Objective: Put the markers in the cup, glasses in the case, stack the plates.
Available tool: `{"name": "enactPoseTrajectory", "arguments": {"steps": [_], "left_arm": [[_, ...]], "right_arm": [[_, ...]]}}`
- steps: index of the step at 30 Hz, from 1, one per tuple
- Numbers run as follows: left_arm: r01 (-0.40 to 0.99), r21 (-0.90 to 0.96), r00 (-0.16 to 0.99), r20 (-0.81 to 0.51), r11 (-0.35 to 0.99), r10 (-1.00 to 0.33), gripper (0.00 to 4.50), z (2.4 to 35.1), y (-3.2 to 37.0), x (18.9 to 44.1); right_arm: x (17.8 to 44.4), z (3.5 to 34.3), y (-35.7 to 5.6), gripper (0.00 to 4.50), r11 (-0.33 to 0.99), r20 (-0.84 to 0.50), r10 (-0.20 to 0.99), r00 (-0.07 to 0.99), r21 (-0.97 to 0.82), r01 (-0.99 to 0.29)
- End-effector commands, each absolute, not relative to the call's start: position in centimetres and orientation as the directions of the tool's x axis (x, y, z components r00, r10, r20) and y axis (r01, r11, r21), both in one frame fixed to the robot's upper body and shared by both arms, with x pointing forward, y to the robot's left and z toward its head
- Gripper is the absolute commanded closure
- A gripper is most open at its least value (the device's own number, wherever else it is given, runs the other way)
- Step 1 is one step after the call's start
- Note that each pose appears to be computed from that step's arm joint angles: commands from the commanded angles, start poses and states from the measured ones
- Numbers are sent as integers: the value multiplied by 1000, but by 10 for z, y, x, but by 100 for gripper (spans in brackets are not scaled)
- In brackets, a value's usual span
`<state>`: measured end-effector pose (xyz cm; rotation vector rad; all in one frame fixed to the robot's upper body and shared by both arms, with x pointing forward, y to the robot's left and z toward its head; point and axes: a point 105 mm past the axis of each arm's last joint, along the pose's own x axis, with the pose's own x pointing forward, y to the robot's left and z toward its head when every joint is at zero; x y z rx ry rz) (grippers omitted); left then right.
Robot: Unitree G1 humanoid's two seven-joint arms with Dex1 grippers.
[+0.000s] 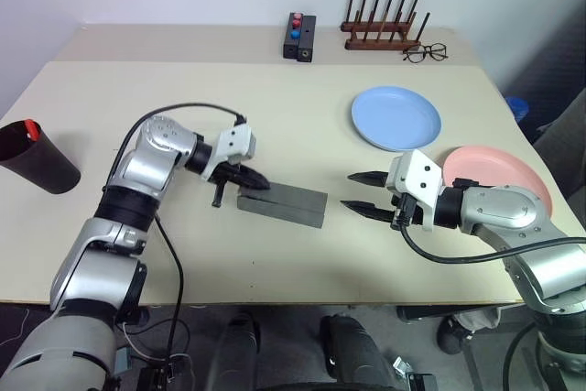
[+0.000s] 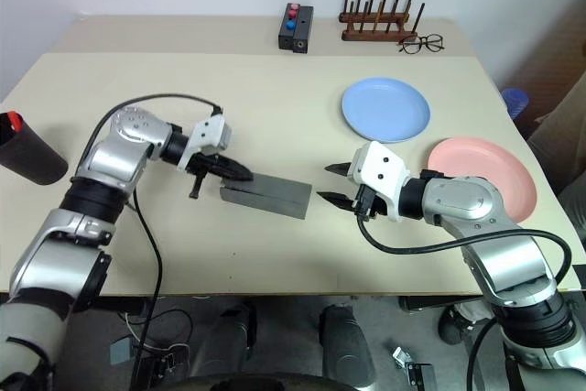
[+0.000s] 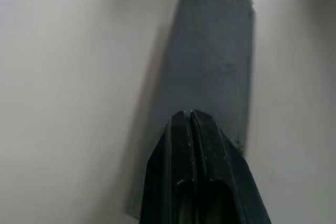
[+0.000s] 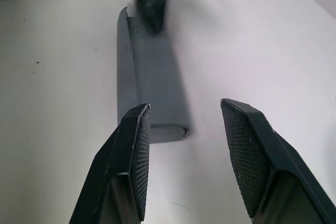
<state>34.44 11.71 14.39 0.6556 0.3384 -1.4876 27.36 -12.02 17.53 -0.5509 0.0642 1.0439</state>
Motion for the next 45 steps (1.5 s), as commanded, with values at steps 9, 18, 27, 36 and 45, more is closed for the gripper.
{"name": "enactPoseTrajectory", "arguments": {"steps": [9, 18, 27, 36, 45], "left_arm": [[939, 325, 271, -486, 115, -831, 444, 158, 121, 355], [922, 264, 354, -271, 285, -895, 444, 189, 146, 313], [890, 220, 444, -219, 399, -869, 450, 184, 146, 282], [868, 197, 491, -209, 456, -846, 450, 177, 145, 280], [882, 223, 456, -184, 415, -871, 450, 181, 130, 284]], "right_arm": [[323, 186, -135, 235, 494, -260, 683, 682, -523, -695], [399, 162, -186, 235, 517, -304, 349, 886, -726, -453], [419, 139, -199, 323, 406, -340, 302, 891, -799, -443], [416, 156, -196, 446, 364, -257, 322, 911, -855, -370], [353, 205, -227, 446, 246, -320, 377, 869, -870, -428]]}}
